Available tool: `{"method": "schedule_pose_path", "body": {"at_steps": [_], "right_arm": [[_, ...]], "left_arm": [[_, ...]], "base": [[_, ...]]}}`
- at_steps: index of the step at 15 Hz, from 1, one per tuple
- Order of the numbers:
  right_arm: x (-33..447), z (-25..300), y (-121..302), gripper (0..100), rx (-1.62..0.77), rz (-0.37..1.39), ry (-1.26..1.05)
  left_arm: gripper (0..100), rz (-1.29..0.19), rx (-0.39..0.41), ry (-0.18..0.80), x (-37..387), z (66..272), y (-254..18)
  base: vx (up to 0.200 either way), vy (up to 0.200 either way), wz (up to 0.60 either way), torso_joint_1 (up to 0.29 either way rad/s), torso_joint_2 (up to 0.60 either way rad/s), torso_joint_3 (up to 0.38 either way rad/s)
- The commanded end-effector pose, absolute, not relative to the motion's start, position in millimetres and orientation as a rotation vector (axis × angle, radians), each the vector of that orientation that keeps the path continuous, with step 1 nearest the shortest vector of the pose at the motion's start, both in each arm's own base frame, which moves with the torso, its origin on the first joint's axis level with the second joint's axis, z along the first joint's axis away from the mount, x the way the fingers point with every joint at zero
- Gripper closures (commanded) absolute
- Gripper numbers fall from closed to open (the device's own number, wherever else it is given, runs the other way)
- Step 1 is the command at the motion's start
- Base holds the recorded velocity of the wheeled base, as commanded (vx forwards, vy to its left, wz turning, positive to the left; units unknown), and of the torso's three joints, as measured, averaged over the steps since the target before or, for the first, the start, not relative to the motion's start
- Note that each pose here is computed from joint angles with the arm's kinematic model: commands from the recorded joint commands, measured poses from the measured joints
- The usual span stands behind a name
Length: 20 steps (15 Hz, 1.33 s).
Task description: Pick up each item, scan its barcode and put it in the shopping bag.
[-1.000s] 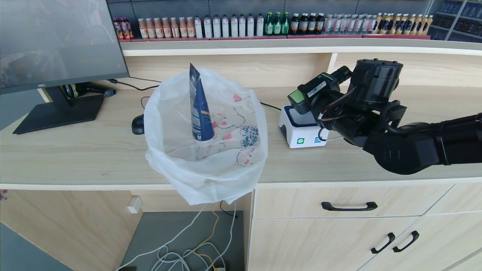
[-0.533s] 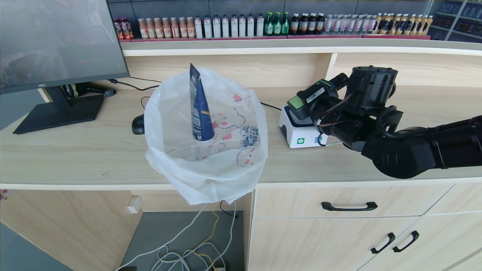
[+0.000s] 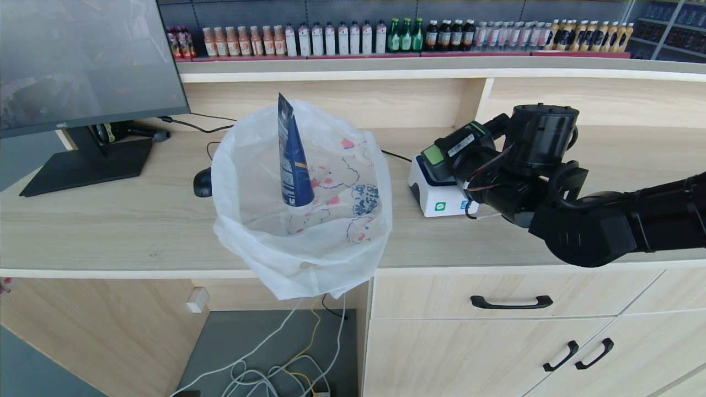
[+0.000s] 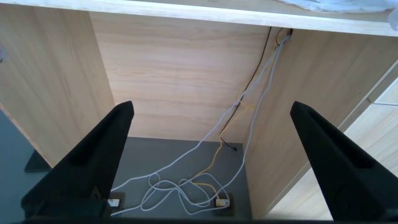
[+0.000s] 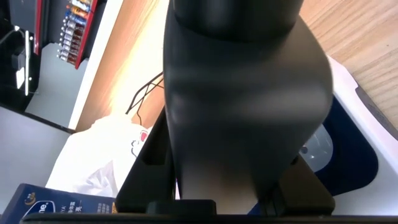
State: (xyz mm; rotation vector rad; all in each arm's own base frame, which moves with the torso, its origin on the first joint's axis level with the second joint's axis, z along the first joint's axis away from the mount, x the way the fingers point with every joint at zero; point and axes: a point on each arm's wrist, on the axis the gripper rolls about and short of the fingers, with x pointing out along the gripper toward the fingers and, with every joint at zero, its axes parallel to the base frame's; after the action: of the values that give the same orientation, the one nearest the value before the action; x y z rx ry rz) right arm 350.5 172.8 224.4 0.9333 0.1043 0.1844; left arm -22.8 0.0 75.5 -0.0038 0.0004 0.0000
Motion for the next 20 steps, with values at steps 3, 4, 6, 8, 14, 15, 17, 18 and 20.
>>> {"method": "schedule_pose_path", "body": {"at_steps": [3, 4, 6, 8, 14, 15, 17, 18, 20], "right_arm": [[351.8, 221.4, 173.7, 100, 0.93, 0.18, 0.113], [351.8, 221.4, 173.7, 100, 0.93, 0.18, 0.113], [351.5, 221.0, 174.2, 100, 0.929, 0.181, 0.115], [351.5, 221.0, 174.2, 100, 0.929, 0.179, 0.114], [351.5, 221.0, 174.0, 100, 0.929, 0.172, 0.111], [351.1, 220.7, 173.8, 100, 0.929, 0.17, 0.111], [351.5, 221.6, 173.3, 100, 0.928, 0.169, 0.107], [350.7, 223.2, 173.5, 100, 0.93, 0.172, 0.104], [349.8, 226.2, 172.4, 100, 0.934, 0.173, 0.095]], "left_arm": [[0, 0.0, -0.005, 0.0, -22.8, 75.5, 0.0], [0, -0.002, -0.005, 0.0, -22.8, 75.5, 0.0], [0, 0.0, -0.005, 0.0, -22.8, 75.5, 0.0], [0, 0.0, -0.005, 0.0, -22.8, 75.5, 0.0], [0, -0.002, -0.005, 0.0, -22.8, 75.5, 0.0], [0, 0.0, -0.005, 0.0, -22.8, 75.5, 0.0], [0, 0.0, -0.005, 0.0, -22.8, 75.5, 0.0], [0, 0.0, -0.005, 0.0, -22.8, 75.5, 0.0], [0, 0.0, -0.003, 0.0, -22.8, 75.5, 0.0]], "base": [[0.0, 0.0, 0.0, 0.0, 0.0, 0.0], [0.0, 0.0, 0.0, 0.0, 0.0, 0.0], [0.0, 0.0, 0.0, 0.0, 0.0, 0.0], [0.0, 0.0, 0.0, 0.0, 0.0, 0.0], [0.0, 0.0, 0.0, 0.0, 0.0, 0.0], [0.0, 0.0, 0.0, 0.0, 0.0, 0.0], [0.0, 0.0, 0.0, 0.0, 0.0, 0.0], [0.0, 0.0, 0.0, 0.0, 0.0, 0.0], [0.0, 0.0, 0.0, 0.0, 0.0, 0.0]]}}
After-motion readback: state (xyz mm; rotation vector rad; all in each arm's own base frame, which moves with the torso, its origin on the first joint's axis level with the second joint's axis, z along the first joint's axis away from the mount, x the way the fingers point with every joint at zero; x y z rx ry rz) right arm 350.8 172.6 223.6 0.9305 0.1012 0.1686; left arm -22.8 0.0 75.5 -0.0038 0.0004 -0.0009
